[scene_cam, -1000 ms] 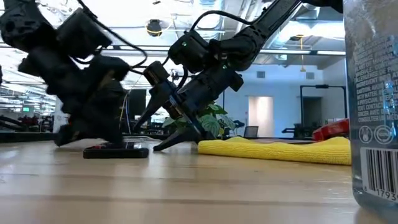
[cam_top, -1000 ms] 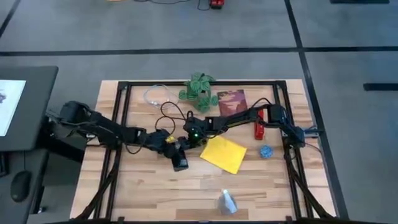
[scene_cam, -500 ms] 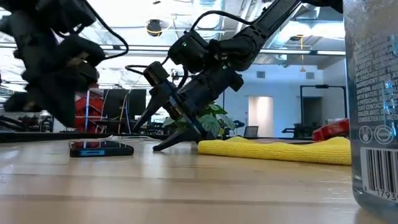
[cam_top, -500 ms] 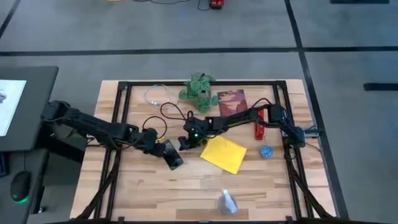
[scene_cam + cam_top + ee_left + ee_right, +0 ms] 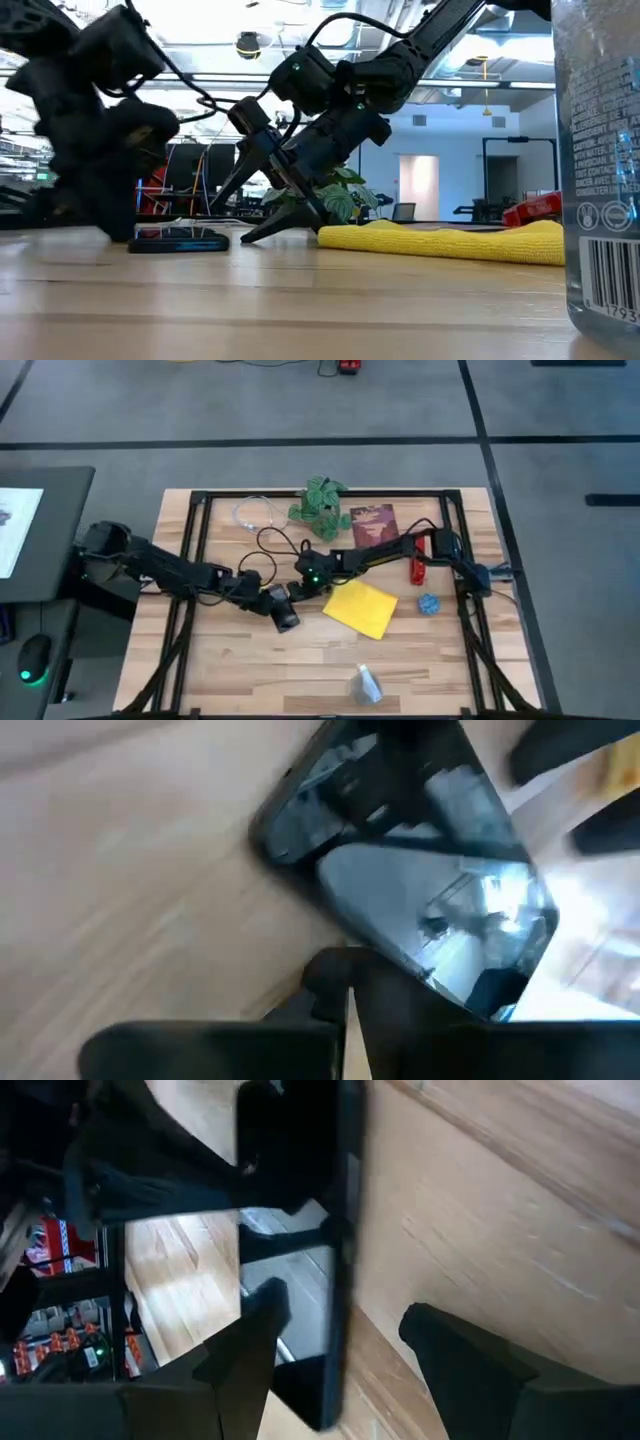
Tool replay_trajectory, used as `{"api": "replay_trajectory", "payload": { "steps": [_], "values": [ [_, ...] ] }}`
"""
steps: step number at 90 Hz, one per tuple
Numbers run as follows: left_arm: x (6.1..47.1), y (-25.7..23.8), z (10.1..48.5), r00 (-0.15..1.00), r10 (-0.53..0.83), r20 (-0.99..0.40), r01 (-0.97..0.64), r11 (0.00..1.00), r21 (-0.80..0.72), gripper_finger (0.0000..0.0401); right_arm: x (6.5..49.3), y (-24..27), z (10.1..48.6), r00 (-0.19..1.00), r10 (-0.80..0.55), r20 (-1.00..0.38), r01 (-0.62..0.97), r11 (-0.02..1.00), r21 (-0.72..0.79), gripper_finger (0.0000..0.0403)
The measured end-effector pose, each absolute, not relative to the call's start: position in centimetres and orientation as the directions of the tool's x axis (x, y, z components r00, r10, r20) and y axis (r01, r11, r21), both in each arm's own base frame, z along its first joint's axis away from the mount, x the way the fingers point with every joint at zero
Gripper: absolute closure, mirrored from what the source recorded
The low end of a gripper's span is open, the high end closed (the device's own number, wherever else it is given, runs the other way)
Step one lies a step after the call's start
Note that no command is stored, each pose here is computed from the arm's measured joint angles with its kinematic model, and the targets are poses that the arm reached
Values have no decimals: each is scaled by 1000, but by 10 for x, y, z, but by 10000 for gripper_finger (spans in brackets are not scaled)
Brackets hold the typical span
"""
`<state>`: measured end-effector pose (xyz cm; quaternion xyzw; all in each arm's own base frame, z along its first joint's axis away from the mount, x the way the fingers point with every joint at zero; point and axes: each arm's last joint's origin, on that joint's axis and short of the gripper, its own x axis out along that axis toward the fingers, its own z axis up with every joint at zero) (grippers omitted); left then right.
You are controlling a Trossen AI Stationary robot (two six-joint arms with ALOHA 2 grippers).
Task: Apply microfiber cloth
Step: Spray the front of the cellphone with the spray cleaning bottle
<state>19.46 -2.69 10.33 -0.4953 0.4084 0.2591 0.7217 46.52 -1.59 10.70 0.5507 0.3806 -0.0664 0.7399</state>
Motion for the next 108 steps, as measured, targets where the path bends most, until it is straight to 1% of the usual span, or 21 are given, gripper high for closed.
{"api": "replay_trajectory", "payload": {
  "steps": [16, 29, 36, 40, 44, 47, 53, 56, 59, 65, 73, 83, 90, 95, 100, 108],
  "values": [
    [210, -27, 92, 595, -7, -804, -741, 382, -552, 401, 465, -15, 107, 696, 341, -632, 509, 388, 769, 182],
    [215, -27, 90, 610, 3, -793, -730, 391, -560, 401, 465, -14, 107, 697, 342, -630, 506, 389, 770, 183],
    [216, -27, 91, 601, 10, -800, -731, 413, -544, 401, 465, -14, 107, 697, 342, -630, 506, 388, 770, 194],
    [217, -27, 93, 604, 12, -797, -721, 434, -540, 401, 465, -14, 107, 697, 342, -631, 506, 388, 770, 213],
    [217, -27, 95, 610, 18, -792, -711, 454, -537, 401, 465, -14, 107, 697, 342, -630, 506, 388, 770, 243],
    [217, -27, 98, 617, 21, -787, -701, 468, -538, 401, 466, -14, 108, 699, 342, -628, 504, 387, 772, 271],
    [216, -27, 103, 610, 33, -791, -702, 485, -521, 401, 467, -14, 109, 714, 341, -612, 487, 387, 783, 345],
    [214, -26, 106, 610, 40, -792, -702, 492, -515, 401, 468, -14, 112, 720, 340, -604, 479, 385, 788, 372],
    [213, -26, 110, 614, 49, -788, -698, 499, -513, 401, 468, -14, 113, 723, 340, -602, 478, 383, 791, 382],
    [207, -23, 116, 613, 81, -786, -703, 509, -497, 401, 466, -16, 119, 721, 332, -608, 485, 385, 785, 386],
    [201, -22, 131, 647, 102, -756, -681, 524, -512, 401, 459, -18, 137, 711, 291, -640, 499, 433, 751, 393],
    [193, -21, 152, 711, 106, -696, -619, 564, -546, 401, 445, -26, 174, 706, 213, -675, 510, 507, 695, 393],
    [191, -20, 168, 783, 100, -614, -532, 618, -579, 401, 435, -29, 204, 736, 172, -655, 465, 576, 673, 393],
    [190, -20, 181, 841, 89, -533, -446, 672, -591, 401, 426, -29, 224, 745, 155, -649, 436, 623, 650, 393],
    [191, -20, 197, 907, 77, -415, -335, 729, -597, 401, 418, -28, 245, 773, 133, -620, 395, 664, 635, 393],
    [195, -21, 218, 974, 65, -219, -179, 811, -557, 401, 403, -27, 276, 807, 99, -582, 343, 723, 600, 393]
  ]
}}
